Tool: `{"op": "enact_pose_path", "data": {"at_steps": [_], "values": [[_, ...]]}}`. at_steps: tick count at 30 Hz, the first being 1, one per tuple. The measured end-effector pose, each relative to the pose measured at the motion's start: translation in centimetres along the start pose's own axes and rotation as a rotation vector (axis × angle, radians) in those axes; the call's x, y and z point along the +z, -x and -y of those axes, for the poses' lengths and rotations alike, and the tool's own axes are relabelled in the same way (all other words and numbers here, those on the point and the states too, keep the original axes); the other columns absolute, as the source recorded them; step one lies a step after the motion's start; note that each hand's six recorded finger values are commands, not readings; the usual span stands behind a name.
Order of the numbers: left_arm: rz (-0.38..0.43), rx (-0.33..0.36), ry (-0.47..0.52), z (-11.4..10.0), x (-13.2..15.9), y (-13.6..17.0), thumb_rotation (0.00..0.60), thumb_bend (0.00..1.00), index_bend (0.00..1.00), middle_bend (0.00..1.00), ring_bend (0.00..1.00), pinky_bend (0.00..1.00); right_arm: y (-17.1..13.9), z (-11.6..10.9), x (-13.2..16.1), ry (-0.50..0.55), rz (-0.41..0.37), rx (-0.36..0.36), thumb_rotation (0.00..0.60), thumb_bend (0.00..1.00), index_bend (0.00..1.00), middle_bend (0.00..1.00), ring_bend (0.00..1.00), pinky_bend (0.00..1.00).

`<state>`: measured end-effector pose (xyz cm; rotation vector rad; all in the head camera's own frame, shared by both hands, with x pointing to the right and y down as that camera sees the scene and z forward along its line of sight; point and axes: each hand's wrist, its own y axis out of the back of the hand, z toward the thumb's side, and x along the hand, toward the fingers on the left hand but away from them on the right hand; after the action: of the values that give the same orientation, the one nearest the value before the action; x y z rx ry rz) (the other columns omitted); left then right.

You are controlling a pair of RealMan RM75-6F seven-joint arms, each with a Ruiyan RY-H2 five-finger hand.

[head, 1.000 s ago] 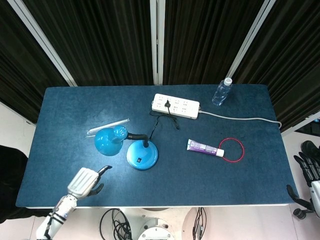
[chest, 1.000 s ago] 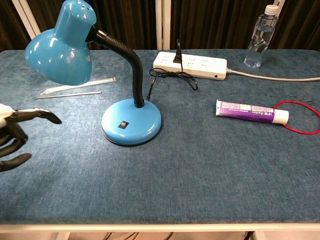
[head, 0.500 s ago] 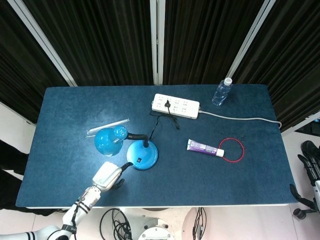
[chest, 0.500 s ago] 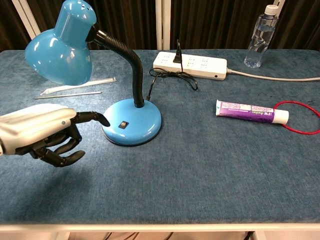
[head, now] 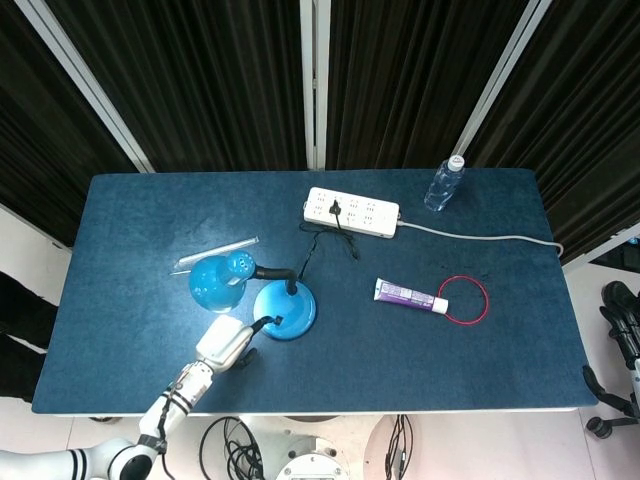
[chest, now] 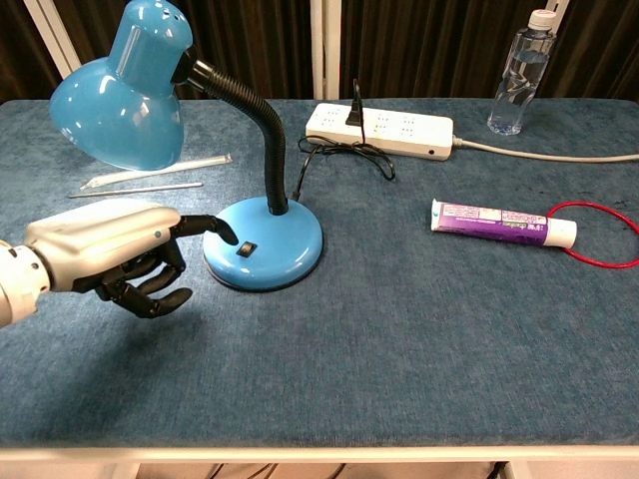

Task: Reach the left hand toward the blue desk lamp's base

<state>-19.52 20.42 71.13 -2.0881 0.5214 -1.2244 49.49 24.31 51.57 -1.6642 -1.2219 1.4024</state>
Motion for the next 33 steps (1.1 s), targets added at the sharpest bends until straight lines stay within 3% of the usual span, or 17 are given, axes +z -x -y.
{"op": "enact_pose_path", "data": {"at_steps": [33], "values": [[-0.009, -0.012, 0.006, 1.0, 0.1, -1.5, 0.6, 0.45, 0.17, 0.82, 0.86, 0.91, 0.0, -0.2, -0.9, 0.003, 0.022, -0.003, 0.6, 0.33, 0.0, 0.0, 0.0, 0.0]]}}
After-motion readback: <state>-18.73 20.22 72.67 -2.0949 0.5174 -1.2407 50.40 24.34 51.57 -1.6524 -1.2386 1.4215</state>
